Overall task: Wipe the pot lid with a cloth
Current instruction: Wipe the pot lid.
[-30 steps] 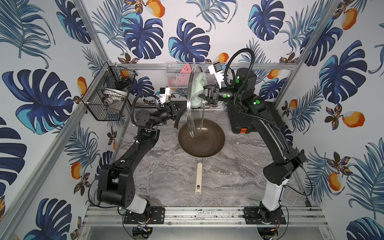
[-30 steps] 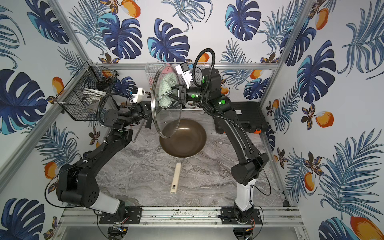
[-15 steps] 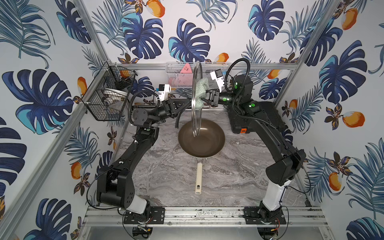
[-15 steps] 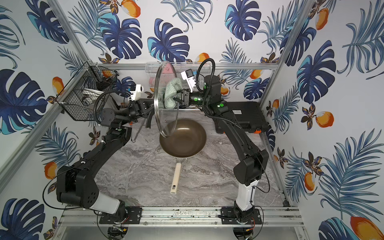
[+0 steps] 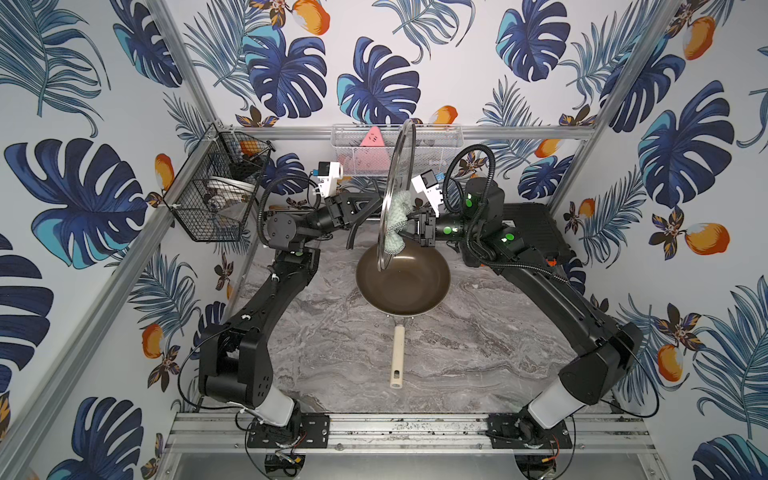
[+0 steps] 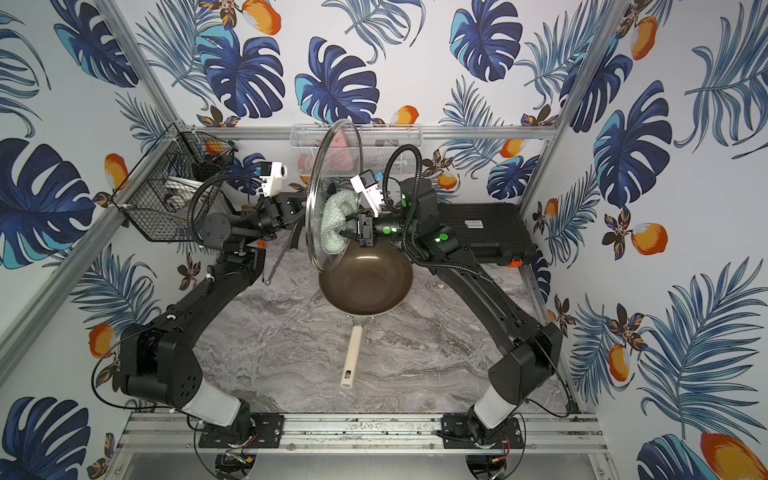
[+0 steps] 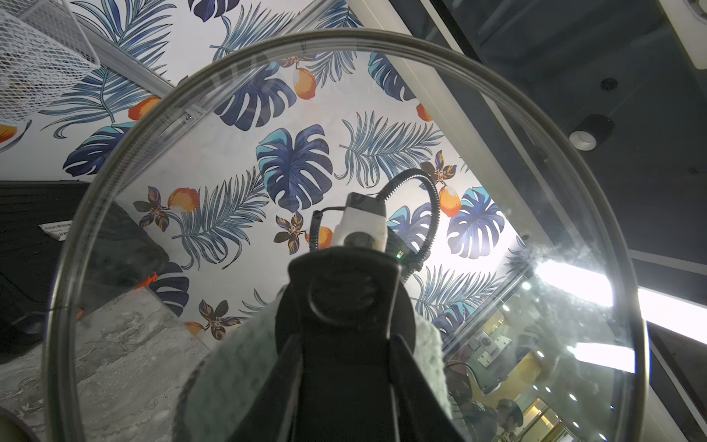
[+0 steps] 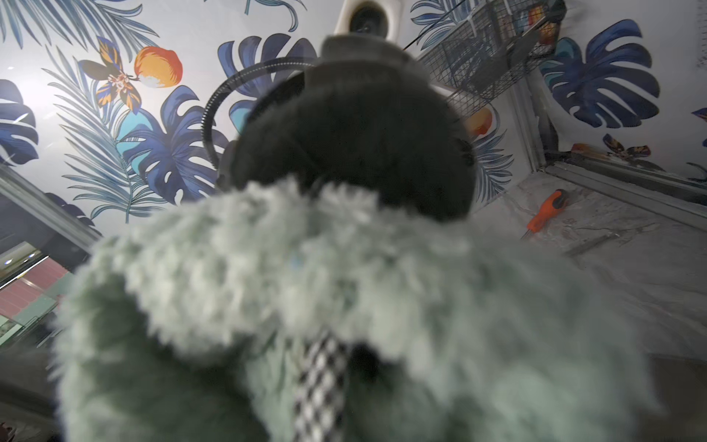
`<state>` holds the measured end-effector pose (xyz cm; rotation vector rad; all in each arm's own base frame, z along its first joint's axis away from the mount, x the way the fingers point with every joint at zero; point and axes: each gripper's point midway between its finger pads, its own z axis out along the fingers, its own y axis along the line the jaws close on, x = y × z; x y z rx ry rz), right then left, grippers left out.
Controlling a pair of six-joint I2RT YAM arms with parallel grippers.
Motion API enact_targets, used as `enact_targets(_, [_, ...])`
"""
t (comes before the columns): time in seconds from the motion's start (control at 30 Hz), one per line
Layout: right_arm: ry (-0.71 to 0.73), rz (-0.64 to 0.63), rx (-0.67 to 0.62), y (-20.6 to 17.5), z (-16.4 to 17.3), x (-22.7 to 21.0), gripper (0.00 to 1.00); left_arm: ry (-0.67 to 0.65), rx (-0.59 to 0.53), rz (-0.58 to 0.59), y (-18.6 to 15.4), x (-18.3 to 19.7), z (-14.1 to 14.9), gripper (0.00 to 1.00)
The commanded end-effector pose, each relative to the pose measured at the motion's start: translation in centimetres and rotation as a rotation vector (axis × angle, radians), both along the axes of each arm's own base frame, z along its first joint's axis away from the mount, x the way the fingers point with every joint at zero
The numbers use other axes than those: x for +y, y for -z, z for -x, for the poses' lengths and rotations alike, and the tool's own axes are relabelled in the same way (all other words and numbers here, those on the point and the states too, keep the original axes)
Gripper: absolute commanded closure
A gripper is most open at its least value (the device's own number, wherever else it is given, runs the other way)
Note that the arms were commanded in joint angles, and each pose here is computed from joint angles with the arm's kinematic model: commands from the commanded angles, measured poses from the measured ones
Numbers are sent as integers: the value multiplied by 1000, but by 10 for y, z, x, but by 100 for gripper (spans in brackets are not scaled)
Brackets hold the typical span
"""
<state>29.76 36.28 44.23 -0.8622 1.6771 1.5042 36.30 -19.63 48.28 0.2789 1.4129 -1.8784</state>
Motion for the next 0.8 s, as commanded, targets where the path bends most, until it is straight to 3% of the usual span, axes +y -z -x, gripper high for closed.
enact_targets(0.0, [-81, -48, -60, -24, 29, -2, 100, -61, -85, 63, -14, 6, 0, 100])
enact_targets(0.33, [0, -43, -160, -58, 19, -7, 100, -46, -78, 80, -9, 7, 4, 100])
enact_targets(0.77, [175, 8, -134, -32, -72, -16, 100, -14, -116, 97, -28, 9, 29, 100])
